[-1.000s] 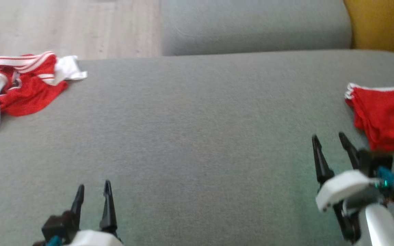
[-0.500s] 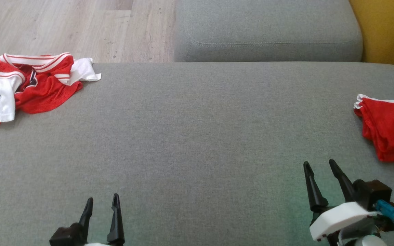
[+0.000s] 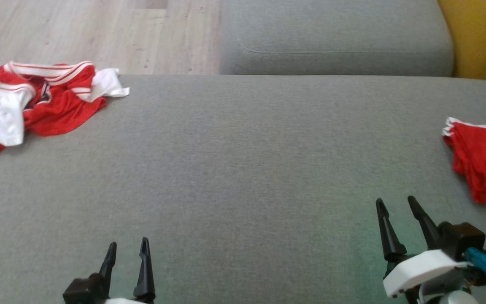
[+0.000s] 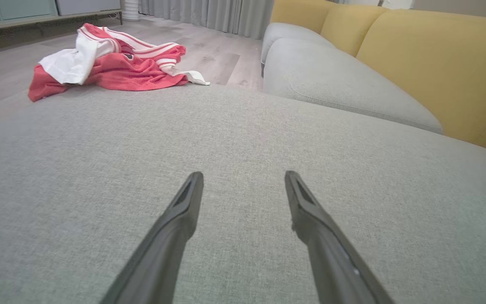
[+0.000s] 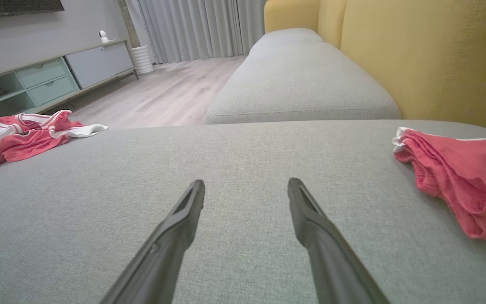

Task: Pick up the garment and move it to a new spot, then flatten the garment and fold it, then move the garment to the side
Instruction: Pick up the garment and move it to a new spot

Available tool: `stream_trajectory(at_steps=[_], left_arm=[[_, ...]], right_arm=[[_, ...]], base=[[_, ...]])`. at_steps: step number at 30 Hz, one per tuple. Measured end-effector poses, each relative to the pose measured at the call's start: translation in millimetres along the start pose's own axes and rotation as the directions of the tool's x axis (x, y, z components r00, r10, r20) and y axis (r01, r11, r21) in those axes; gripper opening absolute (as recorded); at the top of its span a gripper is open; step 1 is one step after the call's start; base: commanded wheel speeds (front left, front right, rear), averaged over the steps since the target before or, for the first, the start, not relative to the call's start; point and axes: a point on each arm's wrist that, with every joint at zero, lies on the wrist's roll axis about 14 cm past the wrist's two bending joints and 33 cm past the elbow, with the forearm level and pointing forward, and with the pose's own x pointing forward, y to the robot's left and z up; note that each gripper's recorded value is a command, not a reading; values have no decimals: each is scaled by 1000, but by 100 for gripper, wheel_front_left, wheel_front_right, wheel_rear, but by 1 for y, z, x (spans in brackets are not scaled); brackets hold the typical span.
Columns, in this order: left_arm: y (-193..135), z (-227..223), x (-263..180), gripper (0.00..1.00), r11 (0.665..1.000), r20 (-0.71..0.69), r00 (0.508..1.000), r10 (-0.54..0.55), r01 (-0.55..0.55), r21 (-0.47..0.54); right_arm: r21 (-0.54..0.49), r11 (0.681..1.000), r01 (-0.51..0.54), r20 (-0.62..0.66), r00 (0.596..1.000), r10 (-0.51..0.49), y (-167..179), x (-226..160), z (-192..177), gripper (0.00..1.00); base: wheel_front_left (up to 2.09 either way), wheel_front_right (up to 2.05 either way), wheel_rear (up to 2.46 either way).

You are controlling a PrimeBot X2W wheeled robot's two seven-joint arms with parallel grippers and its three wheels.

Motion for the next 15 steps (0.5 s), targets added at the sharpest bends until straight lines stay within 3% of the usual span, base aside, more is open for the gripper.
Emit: stream_trajectory(at_steps=[6,15], left_arm=[[14,8,-7,100,999,33,998,51,-51,-9],[72,20,-52,100,965,104,960,262,-257,-57]], right_arm=[[-28,998,-52,4,999,52,15,11,3,100],[-47,965,-259,-28,966,258,81,38,-2,100]], base=[[0,0,0],[0,0,0]])
